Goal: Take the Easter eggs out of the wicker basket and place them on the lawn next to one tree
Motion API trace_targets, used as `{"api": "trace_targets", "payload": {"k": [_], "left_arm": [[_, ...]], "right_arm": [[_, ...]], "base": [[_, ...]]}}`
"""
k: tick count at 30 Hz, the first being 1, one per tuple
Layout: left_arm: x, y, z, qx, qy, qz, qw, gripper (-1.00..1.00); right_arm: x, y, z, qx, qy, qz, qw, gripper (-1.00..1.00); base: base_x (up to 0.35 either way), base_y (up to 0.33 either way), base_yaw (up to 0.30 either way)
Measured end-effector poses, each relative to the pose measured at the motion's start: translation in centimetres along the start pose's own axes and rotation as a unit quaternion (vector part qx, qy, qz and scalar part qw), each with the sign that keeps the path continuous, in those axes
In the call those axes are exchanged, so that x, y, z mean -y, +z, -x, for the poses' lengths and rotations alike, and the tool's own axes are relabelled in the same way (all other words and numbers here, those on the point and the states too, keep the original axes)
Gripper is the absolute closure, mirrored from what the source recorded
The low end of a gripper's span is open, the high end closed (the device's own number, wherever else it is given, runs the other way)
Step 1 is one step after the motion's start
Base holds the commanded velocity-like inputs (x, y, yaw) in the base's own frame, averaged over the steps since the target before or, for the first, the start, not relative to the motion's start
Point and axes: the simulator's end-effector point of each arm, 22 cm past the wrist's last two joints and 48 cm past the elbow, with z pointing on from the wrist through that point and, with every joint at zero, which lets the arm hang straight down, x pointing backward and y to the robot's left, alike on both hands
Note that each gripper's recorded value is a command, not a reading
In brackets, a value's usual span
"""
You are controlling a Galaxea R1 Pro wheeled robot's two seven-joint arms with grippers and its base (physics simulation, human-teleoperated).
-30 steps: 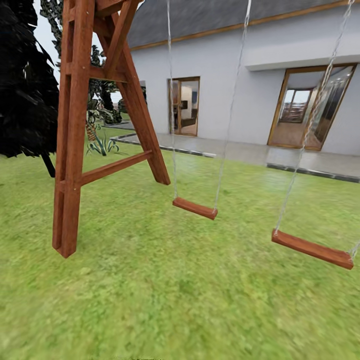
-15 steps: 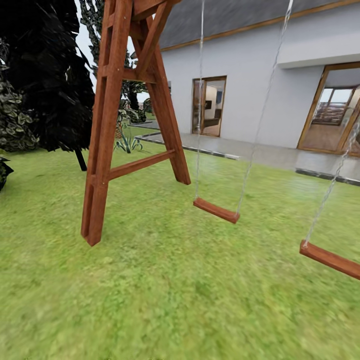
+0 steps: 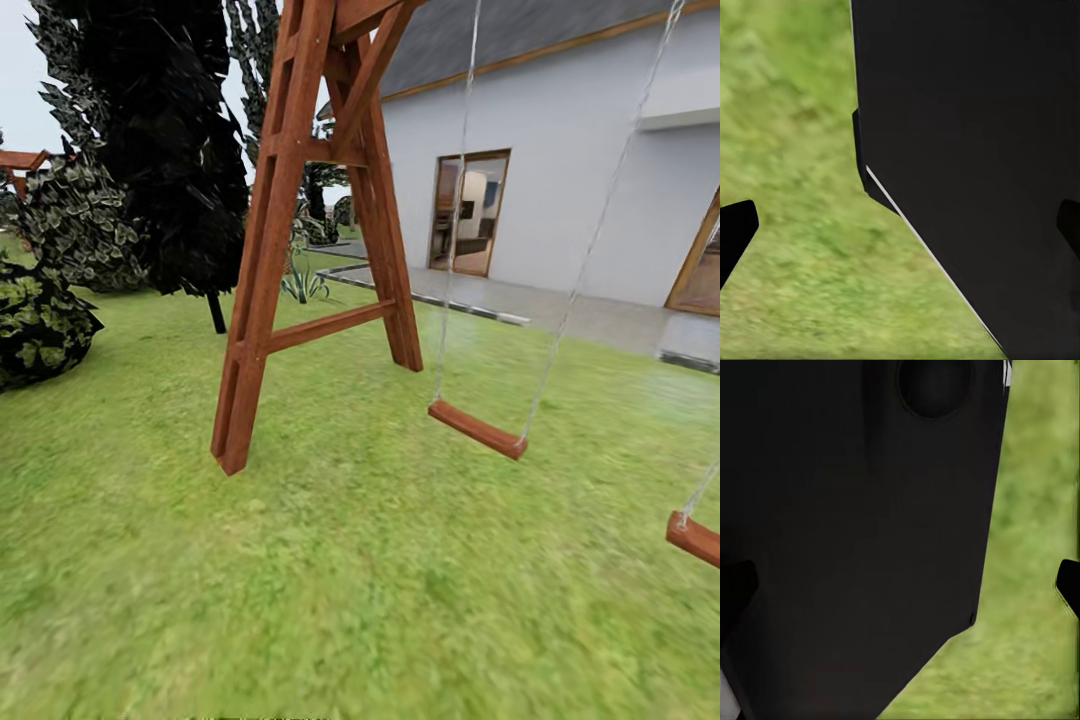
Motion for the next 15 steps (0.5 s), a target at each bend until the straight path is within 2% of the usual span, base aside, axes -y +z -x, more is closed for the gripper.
{"api": "trace_targets", "payload": {"k": [15], "left_arm": [[-0.03,0.0,0.01,0.0,0.0,0.0,1.0,-1.0]], "right_arm": [[0.0,0.0,-0.06,-0.001,0.0,0.0,1.0,-1.0]], "base": [[0.0,0.0,0.298]]}}
